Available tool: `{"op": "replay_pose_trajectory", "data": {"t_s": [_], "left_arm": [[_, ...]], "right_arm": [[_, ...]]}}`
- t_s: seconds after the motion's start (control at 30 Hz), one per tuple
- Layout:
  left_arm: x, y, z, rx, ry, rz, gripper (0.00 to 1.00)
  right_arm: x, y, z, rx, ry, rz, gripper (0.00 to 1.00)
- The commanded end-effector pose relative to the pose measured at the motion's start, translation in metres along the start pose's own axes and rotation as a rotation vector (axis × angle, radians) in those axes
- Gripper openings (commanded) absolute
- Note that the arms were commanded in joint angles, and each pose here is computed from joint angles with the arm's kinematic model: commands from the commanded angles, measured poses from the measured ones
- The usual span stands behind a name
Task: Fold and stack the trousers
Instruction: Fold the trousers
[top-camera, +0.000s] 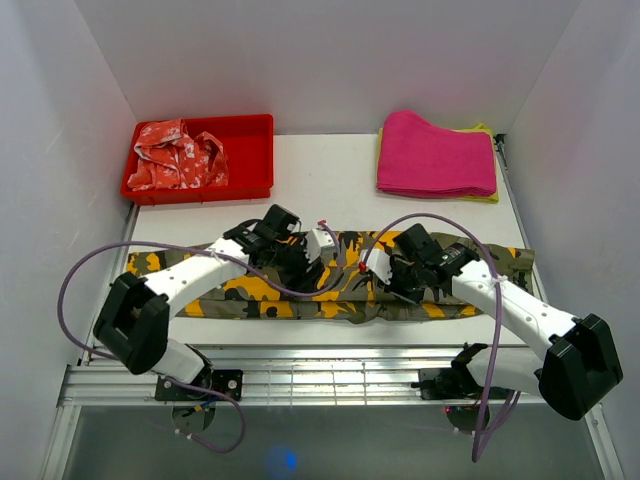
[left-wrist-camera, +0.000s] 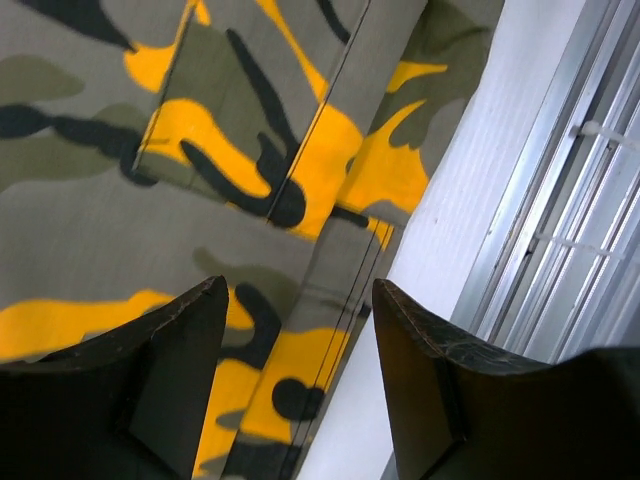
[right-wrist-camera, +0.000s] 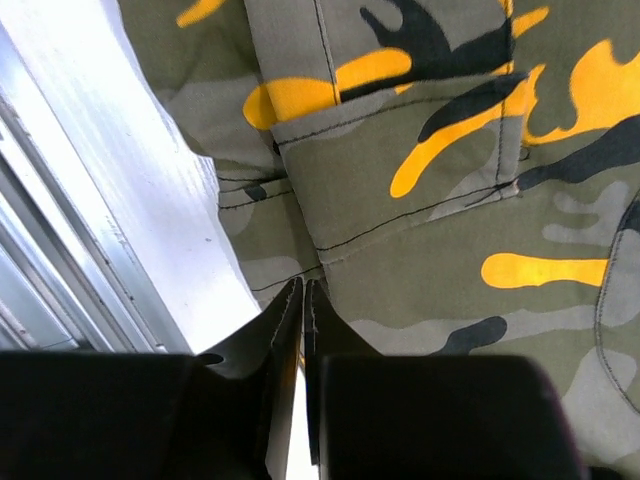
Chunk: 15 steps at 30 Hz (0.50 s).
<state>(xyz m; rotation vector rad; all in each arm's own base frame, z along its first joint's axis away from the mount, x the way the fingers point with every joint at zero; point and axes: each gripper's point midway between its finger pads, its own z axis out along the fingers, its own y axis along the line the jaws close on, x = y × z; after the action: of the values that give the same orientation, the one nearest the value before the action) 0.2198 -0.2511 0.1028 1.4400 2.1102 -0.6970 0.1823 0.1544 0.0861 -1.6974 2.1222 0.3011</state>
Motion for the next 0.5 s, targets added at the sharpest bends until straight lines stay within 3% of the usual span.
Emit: {"op": "replay_pose_trajectory", "data": {"t_s": [0.0, 0.13, 0.2, 0.23, 0.27, 0.4, 0.47], "left_arm": [[-0.029, -0.004, 0.015, 0.010, -0.048, -0.022, 0.70], [-0.069, 0.013, 0.009, 0.006, -0.136, -0.062, 0.70], [-0.084, 0.017, 0.006, 0.037, -0.168, -0.083, 0.71], [-0.090, 0.019, 0.003, 0.066, -0.180, -0.107, 0.73], [-0.108, 0.025, -0.004, 0.064, -0.212, -0.099, 0.74], [-0.109, 0.030, 0.003, 0.115, -0.198, -0.114, 0.77], [-0.108, 0.030, 0.005, 0.095, -0.208, -0.072, 0.79]], "right_arm": [[0.007, -0.007, 0.007, 0.063, 0.009, 0.019, 0.09], [0.004, -0.024, -0.001, 0.146, -0.004, 0.008, 0.14], [-0.008, -0.038, -0.013, 0.180, -0.043, -0.007, 0.24], [-0.008, -0.049, -0.018, 0.202, -0.051, 0.012, 0.35], [-0.019, -0.062, -0.029, 0.235, -0.084, 0.012, 0.38], [-0.040, -0.111, -0.057, 0.186, -0.168, 0.126, 0.44], [-0.028, -0.137, -0.048, 0.122, -0.129, 0.218, 0.46]]}}
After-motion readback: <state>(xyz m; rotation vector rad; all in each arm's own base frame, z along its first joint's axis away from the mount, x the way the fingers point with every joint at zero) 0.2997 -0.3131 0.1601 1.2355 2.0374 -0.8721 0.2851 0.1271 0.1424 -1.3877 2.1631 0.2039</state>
